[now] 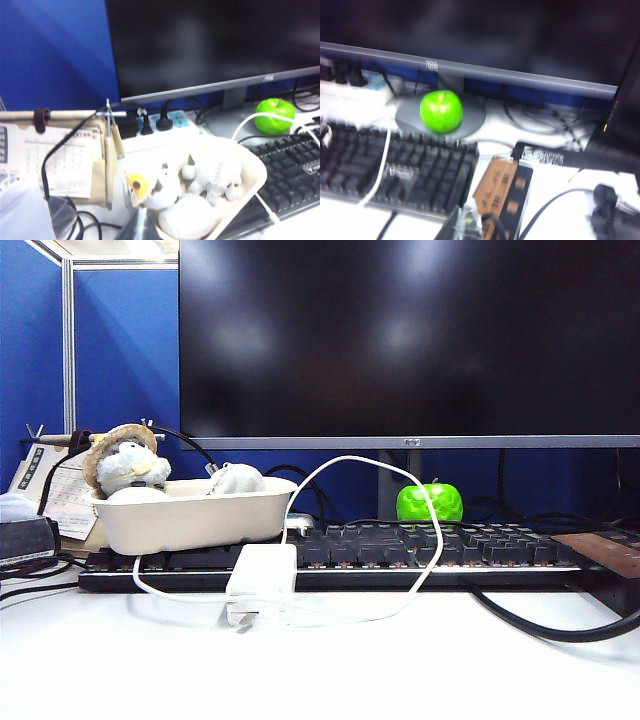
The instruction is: Identity fluffy octopus among items on the table, put them into the paper lunch box.
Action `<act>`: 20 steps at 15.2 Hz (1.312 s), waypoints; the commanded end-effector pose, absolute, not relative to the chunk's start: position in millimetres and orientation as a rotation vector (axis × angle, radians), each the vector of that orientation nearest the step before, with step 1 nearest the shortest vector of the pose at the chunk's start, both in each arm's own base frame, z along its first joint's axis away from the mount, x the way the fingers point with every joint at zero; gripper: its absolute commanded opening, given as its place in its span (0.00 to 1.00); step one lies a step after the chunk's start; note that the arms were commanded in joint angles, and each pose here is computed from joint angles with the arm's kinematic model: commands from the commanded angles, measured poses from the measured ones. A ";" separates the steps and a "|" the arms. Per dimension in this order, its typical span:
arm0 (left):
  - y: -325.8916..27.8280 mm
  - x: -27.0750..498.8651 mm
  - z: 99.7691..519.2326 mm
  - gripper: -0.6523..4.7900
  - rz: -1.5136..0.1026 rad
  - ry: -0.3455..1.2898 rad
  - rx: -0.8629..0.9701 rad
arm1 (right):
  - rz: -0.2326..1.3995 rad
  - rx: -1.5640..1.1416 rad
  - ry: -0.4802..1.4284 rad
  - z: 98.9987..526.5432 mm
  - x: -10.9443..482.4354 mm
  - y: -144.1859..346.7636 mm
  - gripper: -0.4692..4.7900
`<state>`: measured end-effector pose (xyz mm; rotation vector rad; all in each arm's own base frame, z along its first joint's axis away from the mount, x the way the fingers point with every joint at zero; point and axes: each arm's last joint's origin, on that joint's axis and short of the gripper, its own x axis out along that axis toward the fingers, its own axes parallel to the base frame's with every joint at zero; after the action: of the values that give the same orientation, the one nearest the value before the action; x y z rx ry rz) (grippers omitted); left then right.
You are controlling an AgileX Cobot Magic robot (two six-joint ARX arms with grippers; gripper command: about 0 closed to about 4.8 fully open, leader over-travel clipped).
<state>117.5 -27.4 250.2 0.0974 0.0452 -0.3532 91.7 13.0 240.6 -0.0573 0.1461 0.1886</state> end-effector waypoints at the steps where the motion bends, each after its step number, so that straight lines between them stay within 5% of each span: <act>1: -27.2 117.0 247.3 0.11 -0.353 0.075 0.098 | 0.187 -0.057 0.178 233.8 92.7 13.1 0.08; 13: -27.1 116.2 241.4 0.11 -0.355 0.136 0.098 | 0.188 -0.058 0.191 232.6 92.4 13.0 0.08; 20: -16.0 88.1 256.0 0.12 -0.294 -0.036 0.090 | 0.188 -0.058 0.191 232.6 92.4 13.0 0.08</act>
<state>90.1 -18.4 254.7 0.0967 -0.0248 -0.3075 92.4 13.1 230.0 -0.0589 0.2087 0.1903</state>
